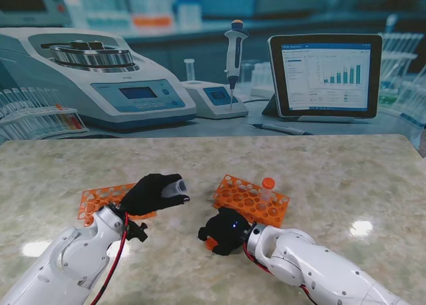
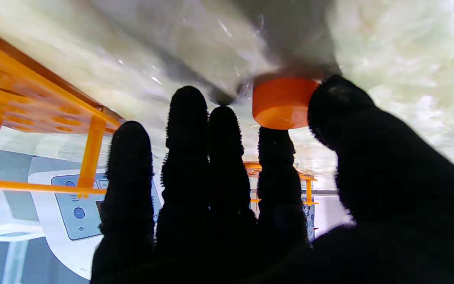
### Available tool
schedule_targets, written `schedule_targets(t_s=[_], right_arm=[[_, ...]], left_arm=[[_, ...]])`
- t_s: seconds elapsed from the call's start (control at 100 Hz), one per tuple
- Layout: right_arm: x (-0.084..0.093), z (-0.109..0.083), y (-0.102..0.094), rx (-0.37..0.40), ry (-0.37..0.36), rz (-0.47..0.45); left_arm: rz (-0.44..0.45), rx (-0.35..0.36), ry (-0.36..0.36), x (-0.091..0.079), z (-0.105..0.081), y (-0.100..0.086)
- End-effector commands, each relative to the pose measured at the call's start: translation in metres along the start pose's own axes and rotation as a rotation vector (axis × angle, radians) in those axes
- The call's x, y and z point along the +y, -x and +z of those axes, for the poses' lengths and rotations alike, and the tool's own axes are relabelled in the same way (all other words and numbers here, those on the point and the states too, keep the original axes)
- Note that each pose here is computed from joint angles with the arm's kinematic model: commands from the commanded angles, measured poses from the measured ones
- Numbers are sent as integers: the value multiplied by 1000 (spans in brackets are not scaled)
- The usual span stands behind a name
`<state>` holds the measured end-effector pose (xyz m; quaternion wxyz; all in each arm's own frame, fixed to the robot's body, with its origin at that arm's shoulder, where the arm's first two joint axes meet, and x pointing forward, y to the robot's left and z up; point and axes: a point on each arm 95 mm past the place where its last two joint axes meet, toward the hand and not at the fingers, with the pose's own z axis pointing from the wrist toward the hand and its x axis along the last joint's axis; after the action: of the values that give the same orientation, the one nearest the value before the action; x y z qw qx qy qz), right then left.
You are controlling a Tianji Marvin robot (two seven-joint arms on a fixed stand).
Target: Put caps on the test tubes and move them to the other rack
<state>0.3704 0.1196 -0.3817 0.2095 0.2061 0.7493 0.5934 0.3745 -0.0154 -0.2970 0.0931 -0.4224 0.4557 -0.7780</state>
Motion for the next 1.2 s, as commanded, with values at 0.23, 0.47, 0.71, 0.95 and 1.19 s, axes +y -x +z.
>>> schedule_targets(t_s=[0.23, 0.47, 0.71, 0.95, 1.19], right_arm=[[-9, 3, -3, 3, -18, 15], [-11, 4, -3, 1, -18, 21], [-13, 5, -4, 2, -11, 31], [-14, 7, -4, 16, -5, 43], [-15, 8, -5, 31, -6, 58]], left_arm=[[2, 0, 2, 0, 0, -1], [2, 0, 2, -1, -1, -1], [3, 0, 3, 0, 0, -1], [3, 0, 2, -1, -1, -2], [3, 0, 1, -1, -1, -2]])
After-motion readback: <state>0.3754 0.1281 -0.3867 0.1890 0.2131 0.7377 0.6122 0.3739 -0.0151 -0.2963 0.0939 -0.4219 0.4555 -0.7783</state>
